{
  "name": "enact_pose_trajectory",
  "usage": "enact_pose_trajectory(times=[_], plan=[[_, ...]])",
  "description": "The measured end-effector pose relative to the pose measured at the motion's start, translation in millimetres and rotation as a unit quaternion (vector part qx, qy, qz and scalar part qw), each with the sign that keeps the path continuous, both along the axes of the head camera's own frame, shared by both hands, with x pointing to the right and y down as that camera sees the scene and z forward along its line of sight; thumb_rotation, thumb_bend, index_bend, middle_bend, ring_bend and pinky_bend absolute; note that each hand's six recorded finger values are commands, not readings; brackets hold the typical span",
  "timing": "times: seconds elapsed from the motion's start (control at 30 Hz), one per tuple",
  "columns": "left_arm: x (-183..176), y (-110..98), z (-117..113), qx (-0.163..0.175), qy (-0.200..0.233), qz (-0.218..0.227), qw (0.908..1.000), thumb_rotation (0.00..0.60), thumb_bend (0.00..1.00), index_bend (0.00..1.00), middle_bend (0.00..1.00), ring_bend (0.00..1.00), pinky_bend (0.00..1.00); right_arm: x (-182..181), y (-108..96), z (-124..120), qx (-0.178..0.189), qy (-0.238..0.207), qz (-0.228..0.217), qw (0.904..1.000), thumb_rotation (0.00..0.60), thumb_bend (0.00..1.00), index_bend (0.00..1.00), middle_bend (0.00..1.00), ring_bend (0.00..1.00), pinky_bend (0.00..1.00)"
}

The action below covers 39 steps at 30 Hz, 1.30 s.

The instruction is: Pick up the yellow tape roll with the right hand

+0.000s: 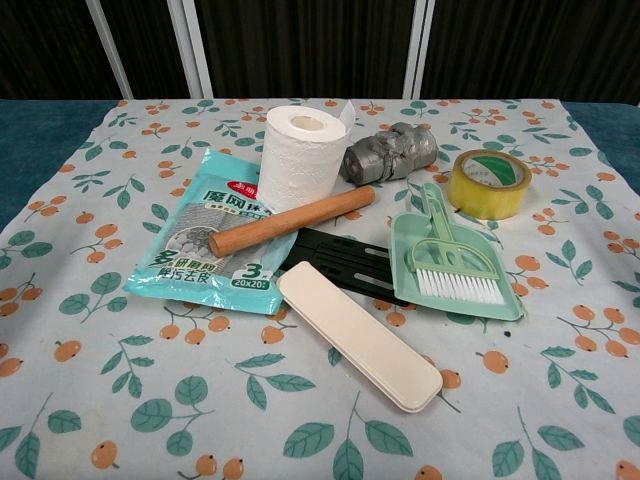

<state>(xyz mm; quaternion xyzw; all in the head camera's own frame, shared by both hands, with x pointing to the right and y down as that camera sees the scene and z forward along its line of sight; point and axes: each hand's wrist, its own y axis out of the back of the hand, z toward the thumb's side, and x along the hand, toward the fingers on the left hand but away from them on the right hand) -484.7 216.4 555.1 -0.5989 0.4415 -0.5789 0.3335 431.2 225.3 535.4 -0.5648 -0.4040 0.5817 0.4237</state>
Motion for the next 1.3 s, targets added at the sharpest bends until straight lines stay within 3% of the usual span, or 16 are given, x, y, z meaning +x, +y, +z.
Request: enact_pose_trajectory(times=[0.9,1.3], plan=[[-0.2,-0.1,0.0,0.001,0.001,-0.005,1.0,0.6,0.54,0.14,0.06,0.05,0.0,0.5,1.5,1.2,-0.006,-0.005,0.003,1.0,0.6,0.19,0.05,0.02,0.09,0.16],[1.5,2.1,-0.6,-0.001,0.008,-0.011,0.9999,0.6,0.54,0.14,0.06,0.05,0.0,-3.0,-1.5,15.6,-0.043,-0.017,-0.005,0.9989,0.6,0.19,0.04,0.0,0.09,0.16]])
